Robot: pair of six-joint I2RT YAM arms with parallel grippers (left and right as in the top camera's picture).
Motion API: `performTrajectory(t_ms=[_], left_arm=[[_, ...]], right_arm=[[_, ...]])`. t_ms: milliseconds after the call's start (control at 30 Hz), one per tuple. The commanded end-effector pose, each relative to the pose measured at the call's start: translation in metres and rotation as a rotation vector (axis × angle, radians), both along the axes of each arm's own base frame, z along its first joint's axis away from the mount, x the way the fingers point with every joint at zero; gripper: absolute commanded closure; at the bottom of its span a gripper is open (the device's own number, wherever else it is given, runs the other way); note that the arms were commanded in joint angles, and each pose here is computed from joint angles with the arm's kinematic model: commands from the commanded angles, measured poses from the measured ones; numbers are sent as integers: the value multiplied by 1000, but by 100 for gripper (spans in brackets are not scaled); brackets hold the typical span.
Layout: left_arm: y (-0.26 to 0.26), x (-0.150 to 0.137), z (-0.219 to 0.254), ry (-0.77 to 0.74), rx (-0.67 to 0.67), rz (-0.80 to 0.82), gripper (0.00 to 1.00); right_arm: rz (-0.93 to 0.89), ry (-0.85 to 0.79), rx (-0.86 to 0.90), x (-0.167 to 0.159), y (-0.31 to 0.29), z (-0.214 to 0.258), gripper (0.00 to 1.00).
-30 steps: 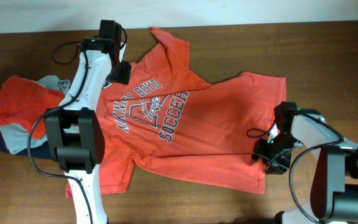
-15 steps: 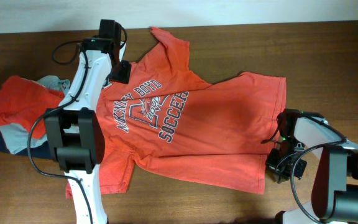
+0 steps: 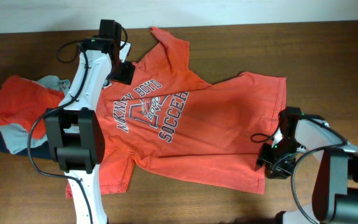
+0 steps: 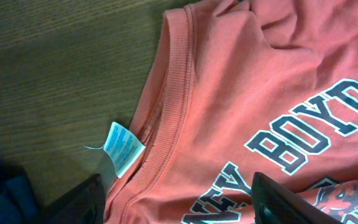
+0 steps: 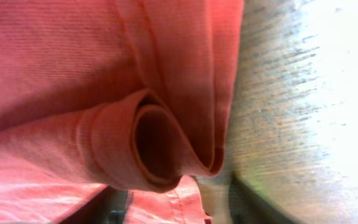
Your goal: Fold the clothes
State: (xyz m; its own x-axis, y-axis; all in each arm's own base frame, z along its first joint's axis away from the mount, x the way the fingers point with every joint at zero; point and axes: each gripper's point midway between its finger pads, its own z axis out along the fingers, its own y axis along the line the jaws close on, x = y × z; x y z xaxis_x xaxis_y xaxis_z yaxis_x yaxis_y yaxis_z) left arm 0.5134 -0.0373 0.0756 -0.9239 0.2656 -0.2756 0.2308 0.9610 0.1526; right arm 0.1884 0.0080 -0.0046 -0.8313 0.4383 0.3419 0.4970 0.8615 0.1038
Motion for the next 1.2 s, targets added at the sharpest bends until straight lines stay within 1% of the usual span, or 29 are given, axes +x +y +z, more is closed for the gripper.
performTrajectory(t_ms=[0, 67, 133, 200, 233, 333, 400, 433, 467, 533, 633, 700, 767, 800, 867, 900, 967, 1000, 1033, 1067, 1100, 1167], left_arm=[[0, 3, 10, -21, -10, -15, 25], [0, 3, 10, -21, -9, -15, 25], [0, 3, 10, -22, -10, -15, 25], [0, 3, 10, -22, -9, -15, 25], [0, 3, 10, -21, -9, -15, 25], [0, 3, 10, -21, -9, -15, 25], [0, 3, 10, -21, -9, -15, 25], [1, 3, 10, -22, -6, -14, 25], [1, 3, 10, -22, -7, -14, 25], [1, 3, 10, -22, -6, -14, 25], [1, 4, 10, -26, -7, -14, 24], [-1, 5, 10, -30, -12, -23, 20], [-16, 5, 10, -26, -74, -107, 20], [-36, 4, 11, -25, -163, -194, 20], [-63, 4, 17, -47, -275, -310, 19], [-70, 7, 19, -65, -298, -333, 19], [-77, 18, 23, -115, -299, -353, 18], [-81, 24, 24, -143, -299, -363, 18], [-86, 33, 24, -181, -293, -375, 17], [-94, 42, 19, -213, -285, -409, 17], [-97, 46, 14, -222, -281, -416, 17], [-101, 53, 4, -235, -278, -423, 17]], right_arm=[[-44, 35, 86, -20, 18, -16, 58], [-50, 39, 115, -23, 23, -17, 64], [-47, 35, 127, -23, 24, -16, 75], [-37, 26, 152, -20, 27, -13, 88], [-29, 25, 154, -19, 27, -11, 96], [-10, 67, 75, -22, 13, -4, 96], [-12, 137, -64, -29, -9, 5, 96], [-20, 183, -167, -35, -25, 13, 96], [-69, 200, -210, -35, -29, 20, 96], [-104, 200, -193, -33, -25, 25, 96], [-150, 211, -114, -34, -9, 31, 96], [-175, 249, -118, -41, -8, 34, 96], [-193, 286, -123, -48, -6, 38, 96], [-192, 286, -123, -48, -6, 38, 96], [-200, 286, -126, -47, -6, 38, 96], [-203, 284, -127, -47, -7, 37, 96], [-203, 275, -128, -45, -7, 36, 96], [-203, 268, -128, -43, -7, 35, 77], [-204, 262, -128, -42, -7, 35, 43], [-203, 255, -128, -41, -7, 34, 28], [-198, 250, -126, -40, -8, 33, 25], [-198, 243, -127, -38, -8, 33, 23]])
